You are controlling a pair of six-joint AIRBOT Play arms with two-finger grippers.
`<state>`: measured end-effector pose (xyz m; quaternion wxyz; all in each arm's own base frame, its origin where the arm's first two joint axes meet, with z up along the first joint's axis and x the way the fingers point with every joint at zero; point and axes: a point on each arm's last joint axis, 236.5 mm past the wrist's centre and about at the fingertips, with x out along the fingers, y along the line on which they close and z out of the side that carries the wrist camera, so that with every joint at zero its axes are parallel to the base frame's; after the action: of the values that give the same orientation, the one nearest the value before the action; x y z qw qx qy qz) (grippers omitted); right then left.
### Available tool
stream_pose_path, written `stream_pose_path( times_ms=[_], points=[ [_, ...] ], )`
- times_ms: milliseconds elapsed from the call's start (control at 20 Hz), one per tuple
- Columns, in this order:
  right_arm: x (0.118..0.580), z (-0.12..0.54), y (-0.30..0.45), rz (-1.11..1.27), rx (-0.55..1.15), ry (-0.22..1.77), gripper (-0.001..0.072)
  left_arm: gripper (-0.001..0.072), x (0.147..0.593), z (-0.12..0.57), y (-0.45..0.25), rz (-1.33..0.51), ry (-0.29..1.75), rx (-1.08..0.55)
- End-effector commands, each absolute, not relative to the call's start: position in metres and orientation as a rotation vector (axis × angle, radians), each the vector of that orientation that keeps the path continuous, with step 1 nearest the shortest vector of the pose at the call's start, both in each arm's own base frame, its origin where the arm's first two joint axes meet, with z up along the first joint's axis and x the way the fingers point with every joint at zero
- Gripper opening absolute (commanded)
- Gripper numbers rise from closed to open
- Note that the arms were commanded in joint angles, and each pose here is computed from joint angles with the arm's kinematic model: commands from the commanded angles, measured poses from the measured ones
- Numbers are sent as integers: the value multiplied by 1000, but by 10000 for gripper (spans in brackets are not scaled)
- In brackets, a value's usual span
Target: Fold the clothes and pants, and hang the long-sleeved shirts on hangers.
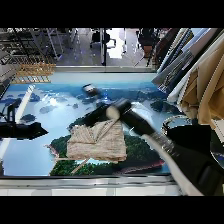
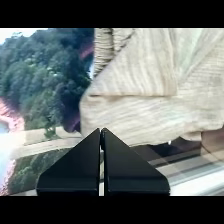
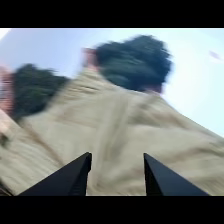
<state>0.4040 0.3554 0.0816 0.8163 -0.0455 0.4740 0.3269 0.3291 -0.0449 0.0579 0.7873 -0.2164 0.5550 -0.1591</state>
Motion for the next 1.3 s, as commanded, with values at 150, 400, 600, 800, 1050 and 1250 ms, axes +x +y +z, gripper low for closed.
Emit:
stream_pose_path(
  times_ms=[150,400,600,800,1050,1250],
  points=[
    [365,33,215,620,235,1486,639,11,348,2,-130,-503,1284,-341],
    [343,-43,207,592,385,1547,641,11,337,-62,-165,-598,1430,-266],
    [339,-75,202,583,445,1578,673,11,347,-77,-160,-561,1432,-300],
    [346,-83,235,723,613,1552,700,11,349,-76,-160,-559,1426,-317],
    [344,-89,296,870,761,1548,677,11,346,-68,-169,-584,1429,-368],
    [358,-74,326,948,673,1473,15,11,342,-61,-170,-600,1434,-381]
  ],
)
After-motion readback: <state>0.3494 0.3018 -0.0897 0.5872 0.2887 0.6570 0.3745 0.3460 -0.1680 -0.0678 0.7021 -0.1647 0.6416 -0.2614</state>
